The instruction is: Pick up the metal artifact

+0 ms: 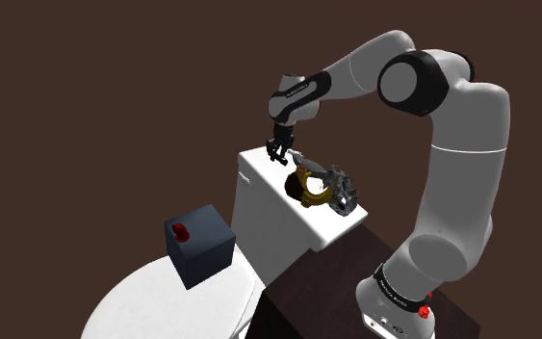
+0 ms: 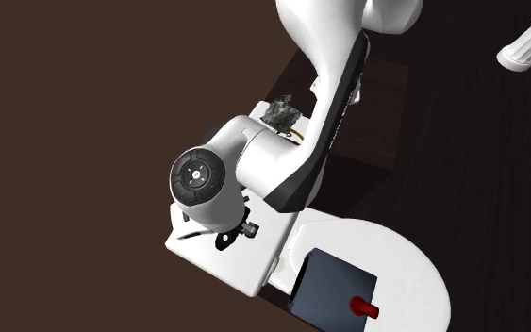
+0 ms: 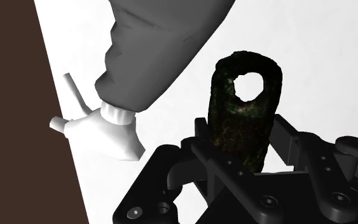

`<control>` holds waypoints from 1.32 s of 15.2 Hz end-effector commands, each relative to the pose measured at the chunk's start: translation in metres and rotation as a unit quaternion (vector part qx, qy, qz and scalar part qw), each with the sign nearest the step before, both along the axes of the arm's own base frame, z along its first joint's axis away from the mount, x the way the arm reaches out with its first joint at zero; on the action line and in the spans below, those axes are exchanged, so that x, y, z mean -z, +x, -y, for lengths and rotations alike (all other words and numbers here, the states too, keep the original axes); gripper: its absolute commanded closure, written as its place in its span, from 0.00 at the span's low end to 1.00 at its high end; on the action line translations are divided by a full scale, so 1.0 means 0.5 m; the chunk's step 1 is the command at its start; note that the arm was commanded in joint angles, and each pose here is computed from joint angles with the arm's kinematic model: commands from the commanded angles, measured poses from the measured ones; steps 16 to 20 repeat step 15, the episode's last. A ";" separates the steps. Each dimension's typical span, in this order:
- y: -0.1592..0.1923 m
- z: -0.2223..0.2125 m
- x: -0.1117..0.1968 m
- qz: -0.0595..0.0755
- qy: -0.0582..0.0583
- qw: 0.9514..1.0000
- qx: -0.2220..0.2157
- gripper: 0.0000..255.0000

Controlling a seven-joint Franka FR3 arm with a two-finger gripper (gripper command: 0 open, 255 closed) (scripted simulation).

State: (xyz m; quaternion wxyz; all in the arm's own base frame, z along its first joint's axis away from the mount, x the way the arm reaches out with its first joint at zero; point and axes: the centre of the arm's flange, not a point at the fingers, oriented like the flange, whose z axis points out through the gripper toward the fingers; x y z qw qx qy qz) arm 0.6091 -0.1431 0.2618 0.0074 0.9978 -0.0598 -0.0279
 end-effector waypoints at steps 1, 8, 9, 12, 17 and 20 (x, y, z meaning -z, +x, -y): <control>0.000 -0.001 -0.018 0.000 0.000 1.000 0.000 1.00; 0.001 -0.001 -0.092 0.000 0.000 1.000 0.000 1.00; 0.001 -0.001 -0.103 0.000 0.000 1.000 0.000 1.00; 0.001 -0.001 -0.134 0.000 0.000 1.000 0.000 1.00; 0.001 -0.001 -0.147 0.000 0.000 1.000 0.000 1.00; 0.001 -0.001 -0.147 0.000 0.000 1.000 0.000 1.00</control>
